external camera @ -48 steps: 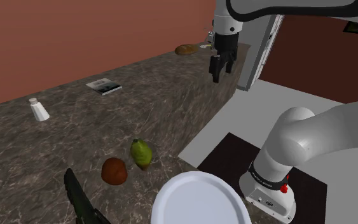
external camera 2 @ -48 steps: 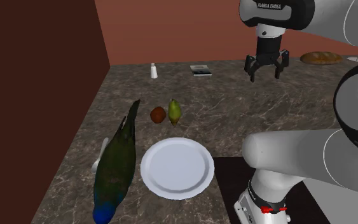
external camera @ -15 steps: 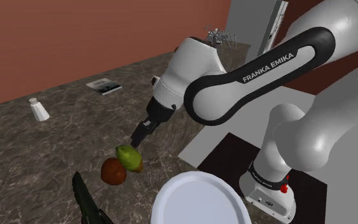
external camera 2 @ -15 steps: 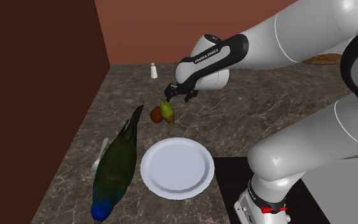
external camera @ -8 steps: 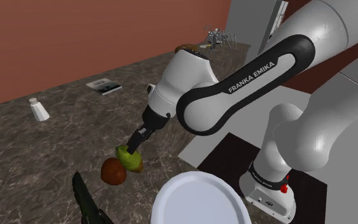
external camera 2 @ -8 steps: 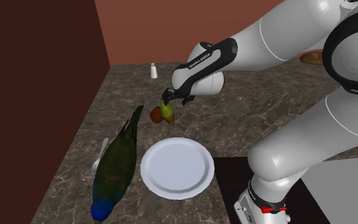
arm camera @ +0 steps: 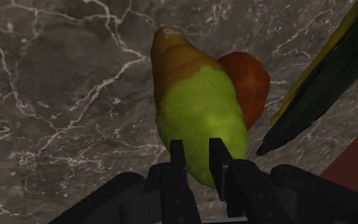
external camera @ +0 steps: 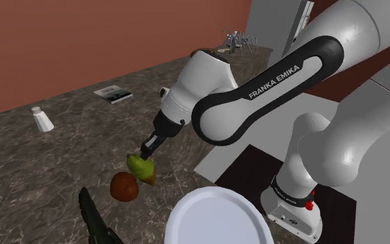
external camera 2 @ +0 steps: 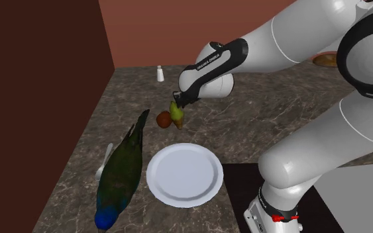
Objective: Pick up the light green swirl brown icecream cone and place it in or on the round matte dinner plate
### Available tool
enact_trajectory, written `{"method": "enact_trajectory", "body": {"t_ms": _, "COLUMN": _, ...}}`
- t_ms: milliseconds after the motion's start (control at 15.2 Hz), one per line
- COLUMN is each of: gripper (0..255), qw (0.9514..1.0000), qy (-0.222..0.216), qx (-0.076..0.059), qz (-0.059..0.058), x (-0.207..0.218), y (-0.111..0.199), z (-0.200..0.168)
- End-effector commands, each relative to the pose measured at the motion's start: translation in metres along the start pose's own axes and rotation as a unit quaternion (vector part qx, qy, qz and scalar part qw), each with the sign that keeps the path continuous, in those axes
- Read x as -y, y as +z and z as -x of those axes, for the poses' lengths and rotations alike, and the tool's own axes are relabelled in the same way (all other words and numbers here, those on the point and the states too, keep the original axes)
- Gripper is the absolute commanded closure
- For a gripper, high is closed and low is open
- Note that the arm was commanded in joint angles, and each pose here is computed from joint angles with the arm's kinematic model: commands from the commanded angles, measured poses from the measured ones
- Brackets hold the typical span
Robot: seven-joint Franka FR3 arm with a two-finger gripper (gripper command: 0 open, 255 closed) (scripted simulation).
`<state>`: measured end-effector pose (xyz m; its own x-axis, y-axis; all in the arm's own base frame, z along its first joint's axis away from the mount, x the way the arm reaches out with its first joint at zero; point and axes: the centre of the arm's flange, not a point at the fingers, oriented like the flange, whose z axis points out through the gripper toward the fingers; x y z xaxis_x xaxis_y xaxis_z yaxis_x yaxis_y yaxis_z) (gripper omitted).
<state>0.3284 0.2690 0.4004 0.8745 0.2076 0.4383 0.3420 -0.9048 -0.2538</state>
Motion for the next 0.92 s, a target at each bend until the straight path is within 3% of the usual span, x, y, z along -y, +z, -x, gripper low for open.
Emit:
{"method": "enact_trajectory", "body": {"t_ms": 0, "gripper": 255, "qw": 0.9997, "qy": 0.0, "qx": 0.024, "qz": 0.003, "x": -0.004, "y": 0.005, "z": 0.007}}
{"method": "enact_trajectory", "body": {"t_ms": 396, "gripper": 255, "qw": 0.9998, "qy": 0.0, "qx": 0.019, "qz": 0.002, "x": -0.003, "y": -0.003, "z": 0.005}}
{"method": "enact_trajectory", "body": {"t_ms": 462, "gripper": 0, "qw": 0.9998, "qy": 0.0, "qx": 0.019, "qz": 0.002, "x": -0.003, "y": -0.003, "z": 0.005}}
{"method": "enact_trajectory", "body": {"t_ms": 528, "gripper": 0, "qw": 0.9976, "qy": -0.045, "qx": 0.029, "qz": 0.044, "x": 0.02, "y": 0.003, "z": -0.005}}
{"method": "enact_trajectory", "body": {"t_ms": 594, "gripper": 0, "qw": 0.9915, "qy": -0.089, "qx": 0.038, "qz": 0.086, "x": 0.044, "y": 0.01, "z": -0.013}}
{"method": "enact_trajectory", "body": {"t_ms": 660, "gripper": 0, "qw": 0.9895, "qy": -0.1, "qx": 0.04, "qz": 0.097, "x": 0.049, "y": 0.012, "z": -0.015}}
{"method": "enact_trajectory", "body": {"t_ms": 858, "gripper": 0, "qw": 0.9895, "qy": -0.1, "qx": 0.04, "qz": 0.097, "x": 0.046, "y": 0.028, "z": -0.014}}
